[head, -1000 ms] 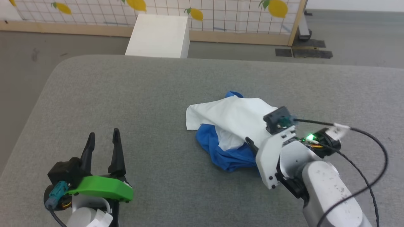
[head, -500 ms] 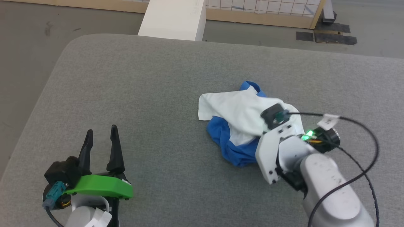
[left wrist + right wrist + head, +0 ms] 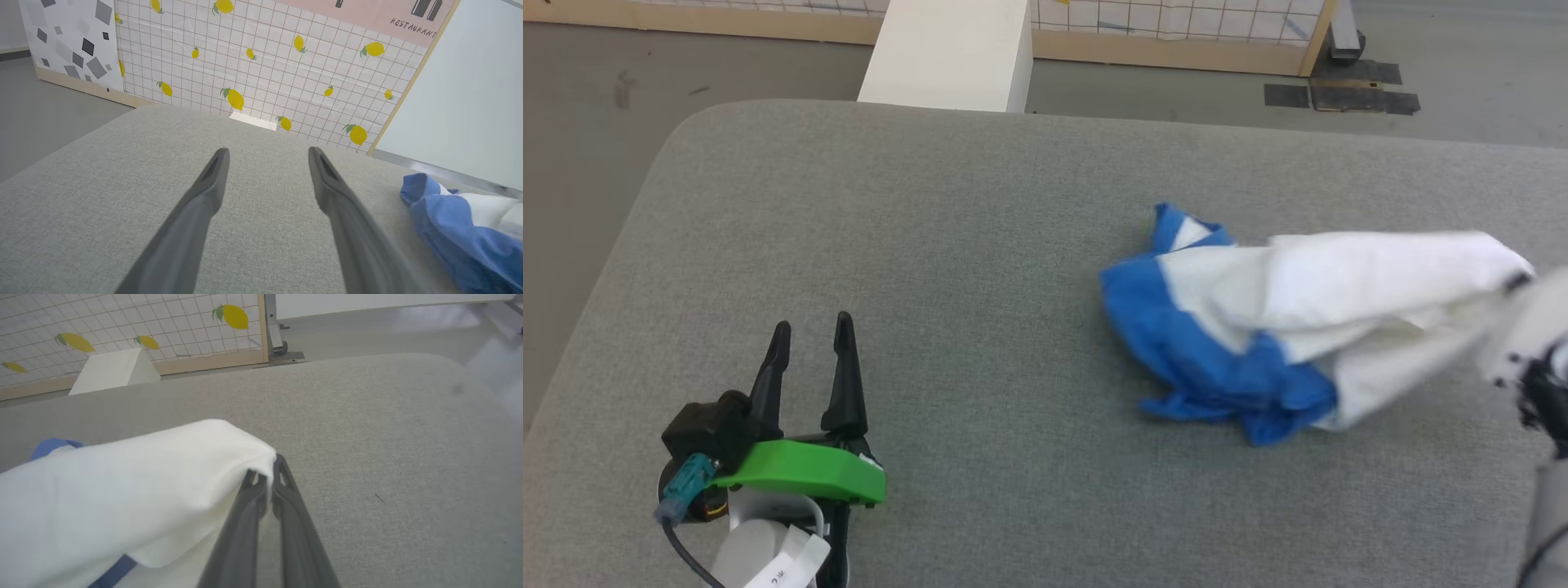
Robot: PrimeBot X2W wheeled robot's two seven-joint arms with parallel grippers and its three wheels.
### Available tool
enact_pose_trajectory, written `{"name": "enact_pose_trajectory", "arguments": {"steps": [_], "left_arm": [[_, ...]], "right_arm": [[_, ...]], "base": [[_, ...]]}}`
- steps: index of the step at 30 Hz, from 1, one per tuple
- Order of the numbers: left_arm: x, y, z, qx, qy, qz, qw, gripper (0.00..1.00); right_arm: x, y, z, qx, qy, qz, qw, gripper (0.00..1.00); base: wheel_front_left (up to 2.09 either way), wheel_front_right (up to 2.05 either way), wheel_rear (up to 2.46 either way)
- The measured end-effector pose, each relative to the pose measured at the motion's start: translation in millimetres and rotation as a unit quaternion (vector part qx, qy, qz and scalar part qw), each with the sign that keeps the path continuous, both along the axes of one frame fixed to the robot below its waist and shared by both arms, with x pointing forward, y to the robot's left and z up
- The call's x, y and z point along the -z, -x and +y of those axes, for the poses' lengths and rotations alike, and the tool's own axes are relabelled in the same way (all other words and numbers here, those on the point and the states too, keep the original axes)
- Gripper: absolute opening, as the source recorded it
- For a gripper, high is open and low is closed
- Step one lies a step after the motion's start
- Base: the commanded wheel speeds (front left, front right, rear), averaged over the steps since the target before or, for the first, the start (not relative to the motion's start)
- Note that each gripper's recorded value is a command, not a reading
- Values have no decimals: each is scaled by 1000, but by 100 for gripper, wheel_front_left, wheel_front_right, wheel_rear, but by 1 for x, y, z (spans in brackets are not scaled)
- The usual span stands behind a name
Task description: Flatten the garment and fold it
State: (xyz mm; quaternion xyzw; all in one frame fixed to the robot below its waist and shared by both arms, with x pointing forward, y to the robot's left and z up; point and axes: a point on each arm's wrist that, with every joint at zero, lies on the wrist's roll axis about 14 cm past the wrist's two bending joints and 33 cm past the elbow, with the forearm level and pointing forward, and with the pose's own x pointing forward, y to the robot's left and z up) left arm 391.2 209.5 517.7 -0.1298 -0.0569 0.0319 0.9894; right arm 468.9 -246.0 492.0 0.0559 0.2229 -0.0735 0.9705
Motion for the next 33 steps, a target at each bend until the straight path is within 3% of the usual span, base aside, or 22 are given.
{"name": "enact_pose_trajectory", "arguments": {"steps": [5, 8, 9, 10, 14, 18, 25, 29, 33], "left_arm": [[6, 2, 0, 1, 1, 9, 1000, 100], [9, 3, -1, 3, 3, 13, 1000, 100], [10, 2, -1, 4, 3, 15, 1000, 100], [11, 2, -3, 7, 3, 16, 1000, 100], [11, -1, -13, 24, 6, 16, 1000, 100], [10, -2, -30, 51, 19, 20, 998, 100], [-6, -24, -112, 183, 65, 45, 980, 100], [-12, -31, -184, 306, 47, 96, 946, 100], [-3, -17, -256, 431, -6, 175, 885, 100]], "right_arm": [[42, 47, -69, 118, -3, 65, 991, 0], [64, 72, -85, 146, -8, 103, 984, 0], [67, 71, -82, 145, -21, 95, 985, 30], [63, 67, -79, 144, -33, 74, 986, 100], [29, 46, -67, 131, -69, -38, 988, 100], [-14, 38, -56, 110, -84, -137, 981, 100], [-2, 76, -59, 105, -64, -132, 984, 100], [2, 88, -66, 114, -61, -126, 984, 100], [5, 94, -71, 122, -61, -120, 983, 100]], "base": [[0, 0, 0], [0, 0, 0], [0, 0, 0], [0, 0, 0], [0, 0, 0], [0, 0, 0], [0, 0, 0], [0, 0, 0], [0, 0, 0]]}}
